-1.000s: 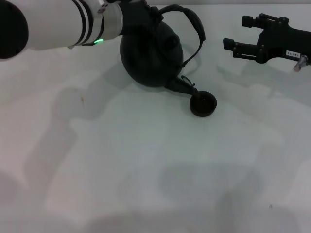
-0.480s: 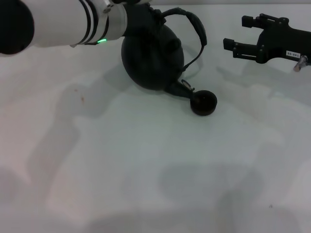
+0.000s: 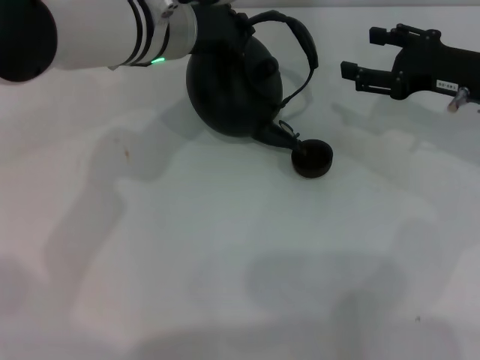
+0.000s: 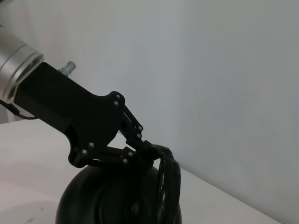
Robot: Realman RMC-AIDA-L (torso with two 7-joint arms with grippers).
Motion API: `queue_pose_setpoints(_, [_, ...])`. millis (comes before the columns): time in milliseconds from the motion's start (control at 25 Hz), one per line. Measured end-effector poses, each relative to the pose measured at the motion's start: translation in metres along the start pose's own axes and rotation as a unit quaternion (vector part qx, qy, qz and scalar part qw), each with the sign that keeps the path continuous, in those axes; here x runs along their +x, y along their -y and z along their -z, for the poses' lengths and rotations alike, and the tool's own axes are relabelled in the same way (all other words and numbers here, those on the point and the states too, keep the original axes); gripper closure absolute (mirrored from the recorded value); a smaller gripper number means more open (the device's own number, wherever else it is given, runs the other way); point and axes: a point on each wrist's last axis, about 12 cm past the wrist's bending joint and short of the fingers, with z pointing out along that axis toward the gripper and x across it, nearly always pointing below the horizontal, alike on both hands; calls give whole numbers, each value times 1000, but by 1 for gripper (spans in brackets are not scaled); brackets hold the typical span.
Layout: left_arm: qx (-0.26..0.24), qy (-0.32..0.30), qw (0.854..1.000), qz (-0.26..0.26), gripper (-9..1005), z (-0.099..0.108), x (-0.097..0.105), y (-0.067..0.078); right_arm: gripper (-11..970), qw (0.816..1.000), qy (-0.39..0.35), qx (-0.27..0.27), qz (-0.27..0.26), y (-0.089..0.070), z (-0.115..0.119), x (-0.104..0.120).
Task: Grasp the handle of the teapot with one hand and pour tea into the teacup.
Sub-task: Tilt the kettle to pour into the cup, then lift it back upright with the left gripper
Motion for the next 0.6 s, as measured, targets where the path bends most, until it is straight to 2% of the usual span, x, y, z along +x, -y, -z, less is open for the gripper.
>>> queue_pose_setpoints(600, [-8,17,1000,-6,863,5,-10,-2,130,1000,4,-2,3,1,-5,-3])
